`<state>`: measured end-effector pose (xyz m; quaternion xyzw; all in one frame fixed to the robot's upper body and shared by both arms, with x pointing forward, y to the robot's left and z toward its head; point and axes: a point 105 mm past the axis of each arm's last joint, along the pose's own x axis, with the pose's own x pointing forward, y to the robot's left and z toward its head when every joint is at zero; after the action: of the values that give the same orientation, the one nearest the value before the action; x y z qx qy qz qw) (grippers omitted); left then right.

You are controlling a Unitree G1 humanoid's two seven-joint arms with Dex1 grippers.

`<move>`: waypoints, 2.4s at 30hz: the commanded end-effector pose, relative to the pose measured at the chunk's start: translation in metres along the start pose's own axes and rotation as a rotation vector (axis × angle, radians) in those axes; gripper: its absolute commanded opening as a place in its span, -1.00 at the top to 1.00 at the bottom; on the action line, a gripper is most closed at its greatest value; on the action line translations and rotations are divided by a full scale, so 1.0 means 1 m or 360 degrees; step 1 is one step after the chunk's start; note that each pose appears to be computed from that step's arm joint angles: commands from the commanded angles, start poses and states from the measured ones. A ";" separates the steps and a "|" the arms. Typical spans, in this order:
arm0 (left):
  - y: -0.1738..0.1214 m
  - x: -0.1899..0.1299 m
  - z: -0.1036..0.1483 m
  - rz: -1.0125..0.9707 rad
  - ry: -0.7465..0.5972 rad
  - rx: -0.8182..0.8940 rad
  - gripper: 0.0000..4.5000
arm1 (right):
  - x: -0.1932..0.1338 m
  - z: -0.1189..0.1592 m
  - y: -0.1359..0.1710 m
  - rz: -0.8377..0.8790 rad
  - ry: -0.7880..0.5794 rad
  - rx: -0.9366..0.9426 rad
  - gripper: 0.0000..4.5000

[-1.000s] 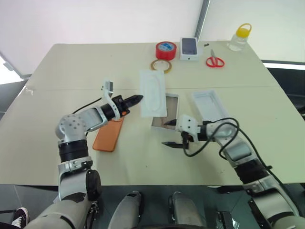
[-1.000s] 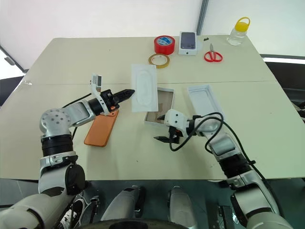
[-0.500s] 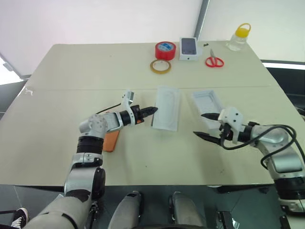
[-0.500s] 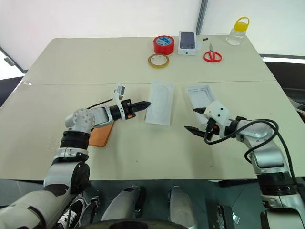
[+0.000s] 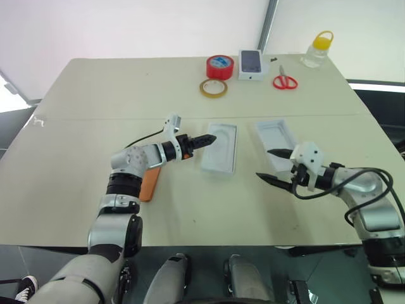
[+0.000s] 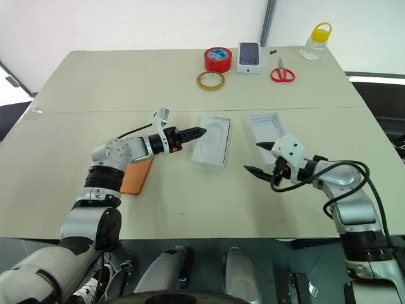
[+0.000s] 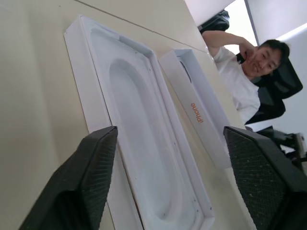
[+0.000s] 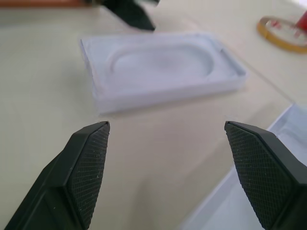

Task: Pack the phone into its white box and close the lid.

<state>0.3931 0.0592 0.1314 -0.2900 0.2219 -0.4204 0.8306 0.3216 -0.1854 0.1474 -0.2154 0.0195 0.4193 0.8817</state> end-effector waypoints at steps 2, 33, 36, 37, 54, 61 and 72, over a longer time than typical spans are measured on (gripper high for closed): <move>-0.011 -0.016 0.032 0.0023 -0.0170 0.0345 -0.52 | 0.013 0.025 -0.013 -0.0083 -0.0188 0.0010 -0.79; 0.000 -0.122 0.028 0.0306 -0.0320 0.1486 -0.54 | 0.099 -0.028 0.037 0.0658 0.0461 -0.0870 0.99; 0.000 -0.121 0.029 0.0314 -0.0329 0.1492 -0.54 | 0.107 -0.016 0.038 0.0580 0.0341 -0.0793 0.99; 0.000 -0.120 0.029 0.0313 -0.0337 0.1482 -0.54 | 0.111 -0.009 0.041 0.0564 0.0280 -0.0748 0.99; -0.004 -0.114 0.036 0.0287 -0.0341 0.1515 -0.54 | 0.095 0.053 0.052 0.0538 -0.0153 -0.0117 -0.21; -0.003 -0.113 0.037 0.0292 -0.0341 0.1538 -0.54 | 0.087 0.032 0.091 0.0653 -0.0049 -0.0197 -0.21; -0.001 -0.114 0.035 0.0302 -0.0334 0.1516 -0.54 | 0.088 0.006 0.090 0.0585 0.0092 -0.0277 -0.21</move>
<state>0.3514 0.1608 0.1593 0.0938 -0.0329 -0.3713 0.9232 0.3096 -0.0706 0.0929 -0.2896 0.0662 0.5684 0.7672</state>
